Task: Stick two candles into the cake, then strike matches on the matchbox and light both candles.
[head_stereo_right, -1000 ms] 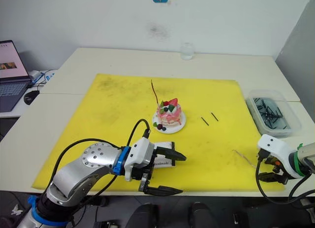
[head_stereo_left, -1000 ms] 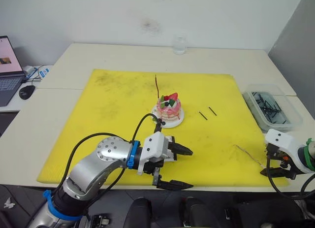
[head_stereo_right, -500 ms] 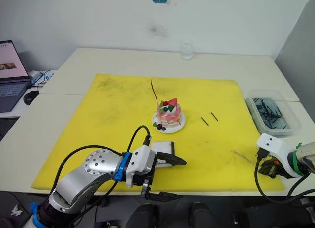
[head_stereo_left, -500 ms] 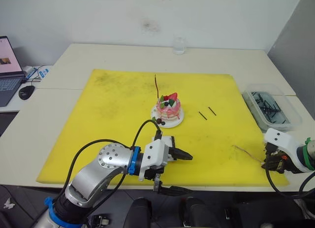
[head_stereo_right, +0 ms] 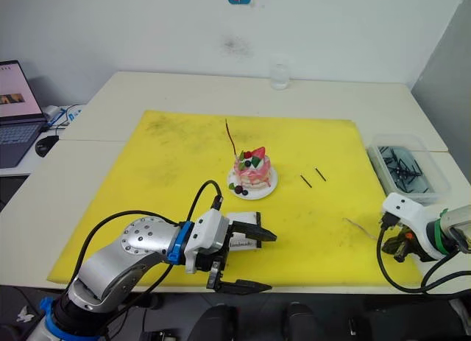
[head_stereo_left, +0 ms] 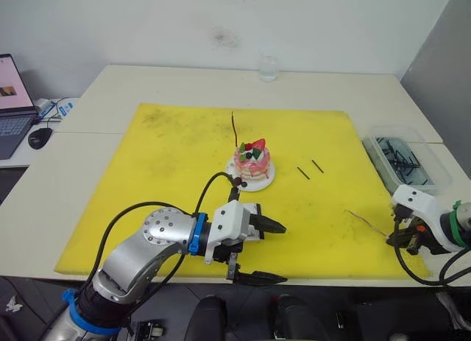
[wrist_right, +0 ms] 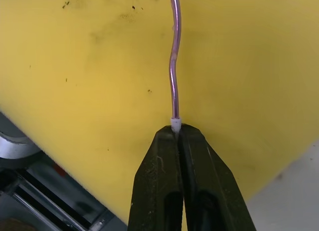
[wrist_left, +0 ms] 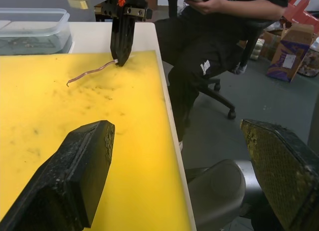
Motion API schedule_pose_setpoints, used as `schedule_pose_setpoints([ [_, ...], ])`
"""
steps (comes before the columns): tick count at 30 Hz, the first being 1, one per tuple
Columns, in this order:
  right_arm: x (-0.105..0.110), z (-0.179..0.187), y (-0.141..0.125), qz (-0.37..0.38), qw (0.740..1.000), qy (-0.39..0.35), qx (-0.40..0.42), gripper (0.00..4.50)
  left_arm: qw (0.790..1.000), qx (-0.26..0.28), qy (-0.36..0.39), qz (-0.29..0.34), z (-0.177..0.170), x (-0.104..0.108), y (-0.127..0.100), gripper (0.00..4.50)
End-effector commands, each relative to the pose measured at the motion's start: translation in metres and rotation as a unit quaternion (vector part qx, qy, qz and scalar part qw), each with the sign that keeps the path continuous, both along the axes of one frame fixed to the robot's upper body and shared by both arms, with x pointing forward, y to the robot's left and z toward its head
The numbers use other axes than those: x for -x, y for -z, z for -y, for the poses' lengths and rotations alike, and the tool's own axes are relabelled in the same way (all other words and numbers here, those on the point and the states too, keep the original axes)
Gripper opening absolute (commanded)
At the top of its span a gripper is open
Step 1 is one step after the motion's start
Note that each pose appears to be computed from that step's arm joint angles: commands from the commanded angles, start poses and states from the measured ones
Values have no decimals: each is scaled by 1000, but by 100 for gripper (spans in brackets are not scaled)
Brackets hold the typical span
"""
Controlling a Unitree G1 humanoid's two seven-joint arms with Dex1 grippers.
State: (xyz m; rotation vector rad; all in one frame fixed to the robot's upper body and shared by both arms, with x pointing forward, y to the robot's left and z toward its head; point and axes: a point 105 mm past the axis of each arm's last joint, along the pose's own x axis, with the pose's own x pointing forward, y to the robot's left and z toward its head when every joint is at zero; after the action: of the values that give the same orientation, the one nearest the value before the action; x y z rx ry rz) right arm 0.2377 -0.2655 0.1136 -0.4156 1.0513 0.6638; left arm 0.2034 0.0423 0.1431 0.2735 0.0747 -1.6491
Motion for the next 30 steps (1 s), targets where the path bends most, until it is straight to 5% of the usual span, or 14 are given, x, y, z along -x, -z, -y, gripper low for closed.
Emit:
schedule_pose_setpoints([
  [1, -9, -3, -18, 39, 999, 19, -25, 1, 1000, 11, 7, 20, 1, 3, -12, 450],
  [8, -28, -47, -68, 183, 967, 0, -178, 1, 998, 17, -53, 1, -12, -1, -13, 450],
  [15, -54, -126, -116, 410, 841, -57, -348, 1, 987, 54, -150, -17, -30, -19, -24, 450],
  [21, -70, -178, -106, 474, 788, -111, -376, 1, 966, 94, -240, -17, -52, -39, -34, 450],
  [30, -110, -214, -86, 530, 746, -77, -395, 1, 939, 112, -324, 3, -77, -59, -42, 450],
])
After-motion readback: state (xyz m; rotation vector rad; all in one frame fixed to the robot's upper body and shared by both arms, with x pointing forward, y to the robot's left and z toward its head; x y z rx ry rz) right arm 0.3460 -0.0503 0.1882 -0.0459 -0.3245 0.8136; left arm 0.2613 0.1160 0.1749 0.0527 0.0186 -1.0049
